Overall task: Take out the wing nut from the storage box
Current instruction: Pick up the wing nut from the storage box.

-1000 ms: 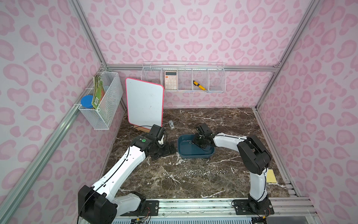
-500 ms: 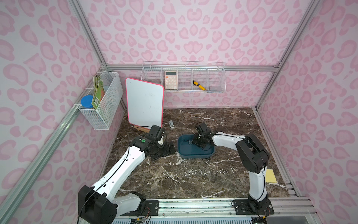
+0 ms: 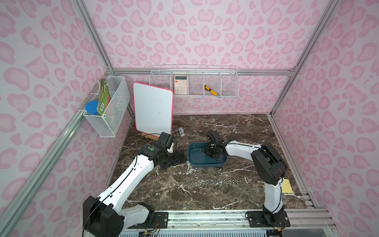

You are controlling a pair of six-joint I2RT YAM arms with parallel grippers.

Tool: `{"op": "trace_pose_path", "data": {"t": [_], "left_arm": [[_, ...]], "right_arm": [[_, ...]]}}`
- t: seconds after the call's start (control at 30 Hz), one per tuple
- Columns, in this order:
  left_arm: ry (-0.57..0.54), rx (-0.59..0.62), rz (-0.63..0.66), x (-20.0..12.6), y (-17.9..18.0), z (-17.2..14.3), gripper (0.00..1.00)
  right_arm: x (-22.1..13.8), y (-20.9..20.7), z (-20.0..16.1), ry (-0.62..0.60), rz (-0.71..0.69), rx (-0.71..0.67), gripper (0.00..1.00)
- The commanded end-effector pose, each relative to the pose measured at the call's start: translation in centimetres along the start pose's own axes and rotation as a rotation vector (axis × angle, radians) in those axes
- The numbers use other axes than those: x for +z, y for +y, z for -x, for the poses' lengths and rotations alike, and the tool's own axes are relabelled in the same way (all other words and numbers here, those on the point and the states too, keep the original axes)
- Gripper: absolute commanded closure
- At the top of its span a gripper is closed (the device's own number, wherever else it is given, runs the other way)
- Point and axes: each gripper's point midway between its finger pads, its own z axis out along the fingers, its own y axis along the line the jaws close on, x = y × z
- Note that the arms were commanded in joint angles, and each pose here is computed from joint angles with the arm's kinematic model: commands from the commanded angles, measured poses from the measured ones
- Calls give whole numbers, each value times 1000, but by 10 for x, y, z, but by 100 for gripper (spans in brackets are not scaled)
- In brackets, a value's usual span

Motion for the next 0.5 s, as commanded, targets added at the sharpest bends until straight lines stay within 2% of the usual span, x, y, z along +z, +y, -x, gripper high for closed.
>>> {"op": "trace_pose_path", "data": {"t": [0.0, 0.2, 0.47], "left_arm": [[-9, 4, 1, -3, 1, 1, 2], [-16, 5, -24, -5, -8, 6, 2], [-2, -24, -126, -3, -31, 18, 14]], "right_arm": [[-2, -5, 0, -8, -20, -27, 87], [-22, 10, 8, -72, 60, -78, 89], [-63, 39, 13, -167, 171, -206, 90]]}}
